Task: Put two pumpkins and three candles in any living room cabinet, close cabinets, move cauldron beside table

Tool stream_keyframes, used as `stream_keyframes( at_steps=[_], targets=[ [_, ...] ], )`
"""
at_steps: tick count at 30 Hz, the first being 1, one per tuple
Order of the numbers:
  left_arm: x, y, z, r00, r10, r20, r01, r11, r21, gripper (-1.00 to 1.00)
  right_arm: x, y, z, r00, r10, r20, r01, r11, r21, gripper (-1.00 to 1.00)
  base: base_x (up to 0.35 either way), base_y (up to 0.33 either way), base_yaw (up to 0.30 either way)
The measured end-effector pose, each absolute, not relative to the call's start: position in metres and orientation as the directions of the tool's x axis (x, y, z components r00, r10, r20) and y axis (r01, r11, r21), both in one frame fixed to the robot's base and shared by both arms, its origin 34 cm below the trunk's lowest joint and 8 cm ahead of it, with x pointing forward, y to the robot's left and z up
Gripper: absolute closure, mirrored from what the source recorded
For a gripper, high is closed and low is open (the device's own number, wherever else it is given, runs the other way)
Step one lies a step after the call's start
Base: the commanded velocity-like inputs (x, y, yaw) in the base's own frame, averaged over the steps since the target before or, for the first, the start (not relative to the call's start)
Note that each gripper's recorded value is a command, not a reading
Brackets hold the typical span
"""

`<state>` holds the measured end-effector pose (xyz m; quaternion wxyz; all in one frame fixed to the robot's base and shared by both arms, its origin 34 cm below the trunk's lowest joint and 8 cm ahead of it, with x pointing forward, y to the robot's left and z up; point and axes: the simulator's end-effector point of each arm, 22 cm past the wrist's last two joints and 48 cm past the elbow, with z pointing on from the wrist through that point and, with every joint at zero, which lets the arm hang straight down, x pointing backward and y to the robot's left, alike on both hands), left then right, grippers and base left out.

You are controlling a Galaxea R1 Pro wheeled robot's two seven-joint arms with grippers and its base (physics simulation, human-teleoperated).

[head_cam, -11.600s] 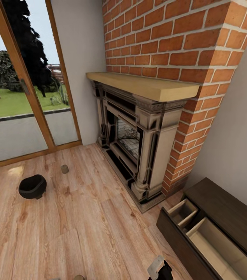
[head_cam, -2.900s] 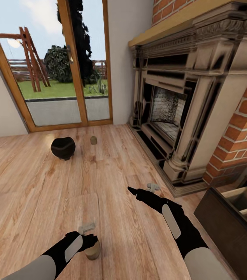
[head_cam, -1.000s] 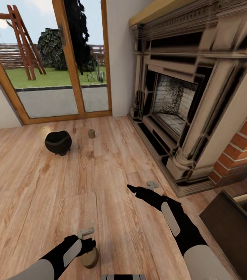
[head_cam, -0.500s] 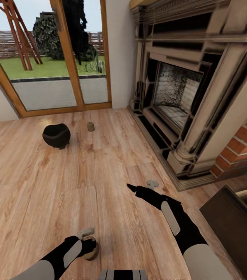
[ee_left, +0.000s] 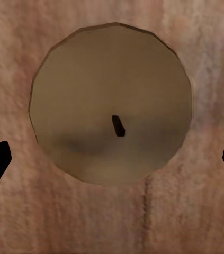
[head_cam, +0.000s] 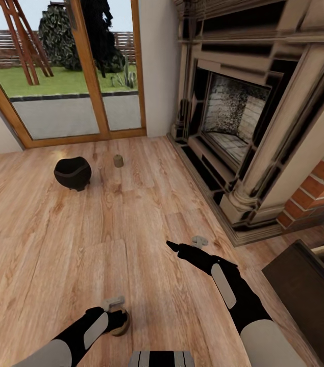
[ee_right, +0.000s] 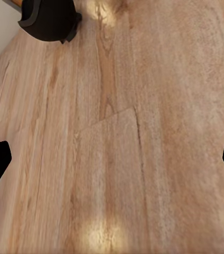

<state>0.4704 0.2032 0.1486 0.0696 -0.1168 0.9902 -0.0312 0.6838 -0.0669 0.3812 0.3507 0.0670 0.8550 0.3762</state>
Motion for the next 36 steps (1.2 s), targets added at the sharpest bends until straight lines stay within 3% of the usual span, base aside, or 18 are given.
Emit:
stream_keyframes(
  at_steps=[9, 36],
  targets=[
    [0.475, 0.202, 0.151, -0.963, -0.231, -0.142, -0.221, 0.972, -0.081, -1.00, 0.684, -0.067, 0.381, -0.745, 0.379, -0.549, -0.149, 0.708, 0.691, -1.00, 0.134, 0.000, 0.000],
    [0.466, 0.208, 0.139, -0.965, -0.235, -0.118, -0.229, 0.971, -0.066, -1.00, 0.680, -0.067, 0.363, -0.760, 0.379, -0.528, -0.129, 0.708, 0.694, -1.00, 0.003, 0.000, 0.000]
  ],
)
